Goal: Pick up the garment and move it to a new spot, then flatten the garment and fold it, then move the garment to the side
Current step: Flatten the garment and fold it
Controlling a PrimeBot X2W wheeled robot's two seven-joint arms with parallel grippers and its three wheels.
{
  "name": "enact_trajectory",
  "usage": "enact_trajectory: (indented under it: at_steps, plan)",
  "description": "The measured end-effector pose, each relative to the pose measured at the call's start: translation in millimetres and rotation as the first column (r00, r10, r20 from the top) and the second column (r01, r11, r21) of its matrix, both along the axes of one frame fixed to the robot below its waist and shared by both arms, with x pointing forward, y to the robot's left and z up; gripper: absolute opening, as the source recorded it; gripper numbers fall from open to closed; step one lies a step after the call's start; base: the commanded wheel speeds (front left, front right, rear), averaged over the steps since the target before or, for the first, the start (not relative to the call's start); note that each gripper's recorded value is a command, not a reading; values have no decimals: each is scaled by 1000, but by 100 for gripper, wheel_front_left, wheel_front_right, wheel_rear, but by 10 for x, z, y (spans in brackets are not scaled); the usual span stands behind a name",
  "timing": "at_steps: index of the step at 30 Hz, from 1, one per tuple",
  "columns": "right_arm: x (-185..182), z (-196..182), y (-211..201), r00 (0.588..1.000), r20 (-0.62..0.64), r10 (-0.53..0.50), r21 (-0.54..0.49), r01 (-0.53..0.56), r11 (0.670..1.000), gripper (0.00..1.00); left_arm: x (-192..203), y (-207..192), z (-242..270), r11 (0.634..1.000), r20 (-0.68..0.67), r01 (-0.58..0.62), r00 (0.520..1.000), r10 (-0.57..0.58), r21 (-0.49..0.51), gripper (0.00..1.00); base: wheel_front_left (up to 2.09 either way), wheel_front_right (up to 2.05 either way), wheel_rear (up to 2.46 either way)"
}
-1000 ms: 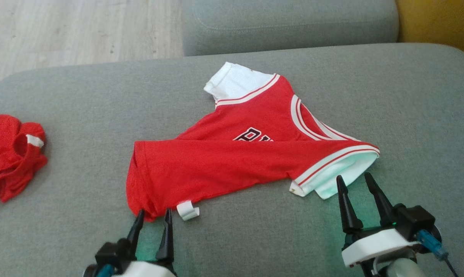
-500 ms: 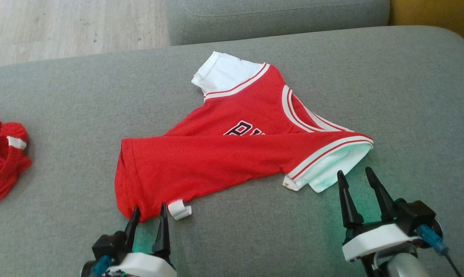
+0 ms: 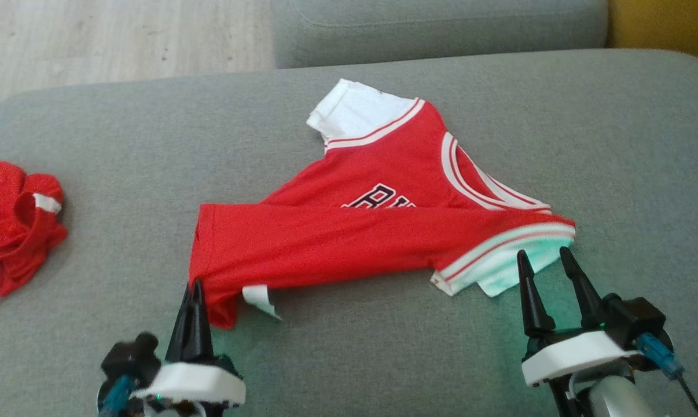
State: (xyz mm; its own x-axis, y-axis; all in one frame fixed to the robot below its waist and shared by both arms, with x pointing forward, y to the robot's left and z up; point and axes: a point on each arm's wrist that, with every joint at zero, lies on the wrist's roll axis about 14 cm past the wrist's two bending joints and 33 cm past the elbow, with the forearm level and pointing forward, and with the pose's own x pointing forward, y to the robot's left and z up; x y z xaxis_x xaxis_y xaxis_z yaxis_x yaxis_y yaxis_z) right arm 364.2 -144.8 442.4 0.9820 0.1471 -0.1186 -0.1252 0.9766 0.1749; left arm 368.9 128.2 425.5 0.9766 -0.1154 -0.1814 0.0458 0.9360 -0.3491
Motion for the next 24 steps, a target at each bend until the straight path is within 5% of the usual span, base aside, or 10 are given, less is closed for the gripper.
enact_trajectory:
  at_steps: [11, 12, 13, 24]
  plan:
    - [-3, 52, 65, 1000, 14, 16, 15, -16, 1000, 100, -448, 256, -353, 997, -120, -70, 990, 73, 24, 0, 0, 0, 0]
    - [-10, 51, 61, 1000, 13, 15, 14, -15, 1000, 100, -444, 252, -356, 997, -121, -68, 990, 71, 24, 62, 0, 0, 0]
    - [-14, 52, 52, 1000, 14, 12, 14, -13, 1000, 100, -435, 247, -350, 998, -118, -66, 991, 68, 26, 100, 0, 0, 0]
    - [14, 386, -48, 992, 121, -17, 10, 16, 1000, 100, -192, 196, 132, 988, 61, -29, 998, 20, 150, 100, 0, 0, 0]
